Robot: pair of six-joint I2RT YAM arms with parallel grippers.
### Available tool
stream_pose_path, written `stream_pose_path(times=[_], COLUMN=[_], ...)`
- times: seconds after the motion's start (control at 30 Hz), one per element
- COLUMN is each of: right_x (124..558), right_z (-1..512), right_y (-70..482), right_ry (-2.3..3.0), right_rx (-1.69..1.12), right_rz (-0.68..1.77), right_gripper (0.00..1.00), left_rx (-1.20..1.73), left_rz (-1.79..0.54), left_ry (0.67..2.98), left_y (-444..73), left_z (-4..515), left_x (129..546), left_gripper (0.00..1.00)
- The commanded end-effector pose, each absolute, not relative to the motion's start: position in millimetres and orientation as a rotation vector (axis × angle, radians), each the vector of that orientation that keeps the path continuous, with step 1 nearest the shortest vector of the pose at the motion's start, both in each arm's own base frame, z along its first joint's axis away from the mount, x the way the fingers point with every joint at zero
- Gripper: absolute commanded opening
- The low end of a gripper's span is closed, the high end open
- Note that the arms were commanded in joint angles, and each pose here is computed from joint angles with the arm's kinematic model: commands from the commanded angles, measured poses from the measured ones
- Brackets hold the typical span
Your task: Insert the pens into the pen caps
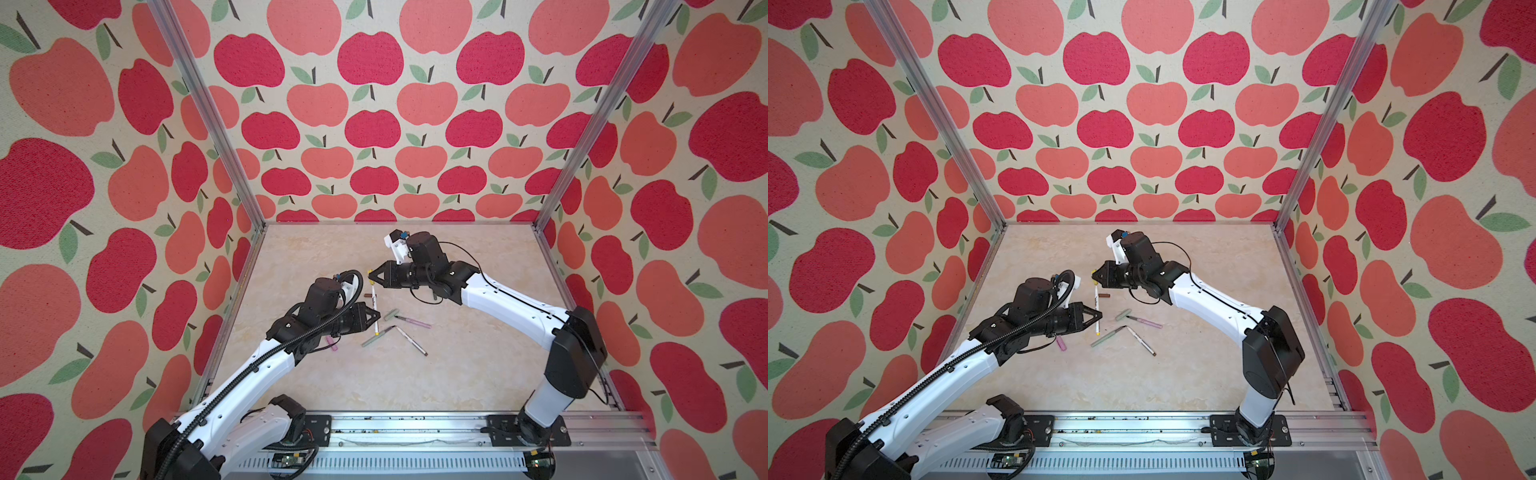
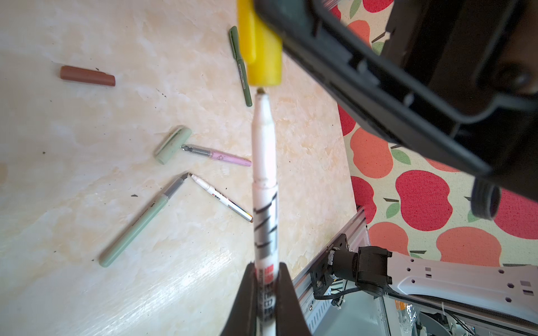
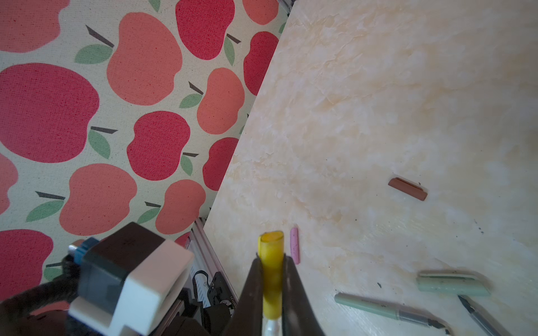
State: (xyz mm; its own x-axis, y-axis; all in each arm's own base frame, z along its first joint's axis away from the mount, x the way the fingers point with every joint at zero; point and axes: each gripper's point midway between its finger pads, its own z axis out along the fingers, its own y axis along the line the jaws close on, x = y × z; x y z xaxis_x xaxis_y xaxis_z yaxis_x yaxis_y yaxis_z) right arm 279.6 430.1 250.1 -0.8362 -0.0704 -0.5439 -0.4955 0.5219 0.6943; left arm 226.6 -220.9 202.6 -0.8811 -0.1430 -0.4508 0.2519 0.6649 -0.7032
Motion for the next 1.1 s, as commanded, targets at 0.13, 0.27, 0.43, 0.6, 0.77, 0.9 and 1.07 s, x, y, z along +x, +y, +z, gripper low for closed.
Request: stream_pose_path(times=[0.13,0.27,0.43,0.6,0.77,0.9,1.07], right_x=[273.0,272.3,269.4,266.7,265.9,265.7,267.2], right_z=[266.1,268.7,264.9,259.2,255.3,253.7,251.4], right_y=[426.7,425.4,426.1,424.8,422.7,422.9,424.0], right_ry=[2.272,2.264,2.275,2.287,2.296,2.300,2.302], right_rx=[-0.489,-0.488,-0.488,-0.490,-0.487,-0.487,-0.484], right_rz=[1.263,1.265,1.267,1.258,1.249,1.247,1.246], right_gripper=[0.02,0.02,0.02,0.02,0.02,0.02,0.02], left_rx=[0.079,0.077,0.076,0.073,0.073,0.075,0.078], left_rz=[-1.094,-1.094,-1.097,-1.096,-1.098,-1.098,-1.104], left_ry=[2.392,2.396,2.392,2.389,2.387,2.387,2.388], left_y=[-218.3,-218.8,-219.2,-218.7,-218.9,-219.5,-220.1], left_z=[202.2,200.7,201.5,201.7,202.4,202.3,202.6], left_x=[226.8,227.2,227.9,228.0,228.5,228.9,228.4], left_gripper=[0.00,0.00,0.00,0.00,0.00,0.00,0.00])
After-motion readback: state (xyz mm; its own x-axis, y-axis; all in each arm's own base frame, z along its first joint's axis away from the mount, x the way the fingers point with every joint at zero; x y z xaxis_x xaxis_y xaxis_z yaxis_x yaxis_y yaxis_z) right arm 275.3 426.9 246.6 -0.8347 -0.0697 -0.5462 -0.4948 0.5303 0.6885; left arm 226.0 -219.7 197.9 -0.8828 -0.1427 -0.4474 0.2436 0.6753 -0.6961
